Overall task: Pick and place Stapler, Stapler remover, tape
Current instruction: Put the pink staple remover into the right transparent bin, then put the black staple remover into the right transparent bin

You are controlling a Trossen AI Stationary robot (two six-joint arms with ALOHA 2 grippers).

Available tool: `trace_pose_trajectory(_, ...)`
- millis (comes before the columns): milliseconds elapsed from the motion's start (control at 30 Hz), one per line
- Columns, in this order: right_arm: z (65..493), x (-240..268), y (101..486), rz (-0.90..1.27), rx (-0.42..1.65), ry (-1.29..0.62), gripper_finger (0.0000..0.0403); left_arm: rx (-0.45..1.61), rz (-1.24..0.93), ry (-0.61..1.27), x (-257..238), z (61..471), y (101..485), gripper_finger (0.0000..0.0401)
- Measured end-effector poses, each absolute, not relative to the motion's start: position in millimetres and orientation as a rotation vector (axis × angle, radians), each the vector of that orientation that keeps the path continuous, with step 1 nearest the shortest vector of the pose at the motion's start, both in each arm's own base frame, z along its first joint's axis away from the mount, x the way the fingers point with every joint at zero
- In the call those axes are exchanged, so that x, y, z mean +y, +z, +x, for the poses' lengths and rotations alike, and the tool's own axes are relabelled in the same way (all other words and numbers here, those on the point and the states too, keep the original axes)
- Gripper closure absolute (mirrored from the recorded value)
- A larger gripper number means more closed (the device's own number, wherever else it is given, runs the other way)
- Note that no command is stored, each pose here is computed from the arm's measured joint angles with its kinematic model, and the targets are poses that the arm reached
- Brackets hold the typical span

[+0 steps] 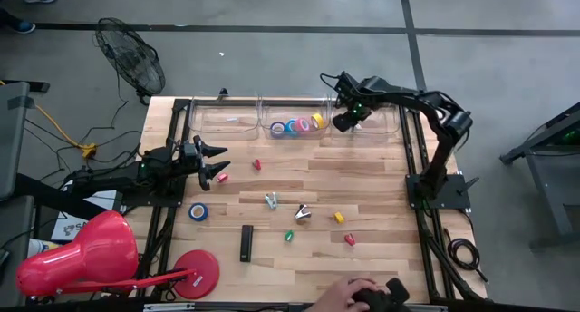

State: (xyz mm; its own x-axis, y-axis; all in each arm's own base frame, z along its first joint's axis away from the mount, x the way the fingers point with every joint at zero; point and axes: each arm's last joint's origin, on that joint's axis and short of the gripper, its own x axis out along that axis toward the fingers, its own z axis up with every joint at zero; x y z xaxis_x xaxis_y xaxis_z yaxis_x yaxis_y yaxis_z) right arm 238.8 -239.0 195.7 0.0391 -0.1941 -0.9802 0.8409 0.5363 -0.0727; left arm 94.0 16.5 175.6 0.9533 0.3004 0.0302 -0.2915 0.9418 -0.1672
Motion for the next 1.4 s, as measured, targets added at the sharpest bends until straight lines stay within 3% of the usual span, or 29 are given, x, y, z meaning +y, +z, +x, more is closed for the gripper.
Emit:
trace_pose_trajectory(267, 226, -250, 190, 0.771, 1.265, -1.085, 0.0309, -0.056, -0.162, 0.302, 17, 94, 176, 0.0171)
trace_pose_trajectory(900, 208, -247, 190, 0.889, 1.350, -1.234, 0.0307, -0.055, -0.162, 0.302, 17, 94, 176, 0.0171)
trace_pose_trajectory(1400, 208, -247, 190, 0.860, 1.386, -1.172, 0.0244, -0.055, -0.162, 0.302, 17, 94, 175, 0.0171)
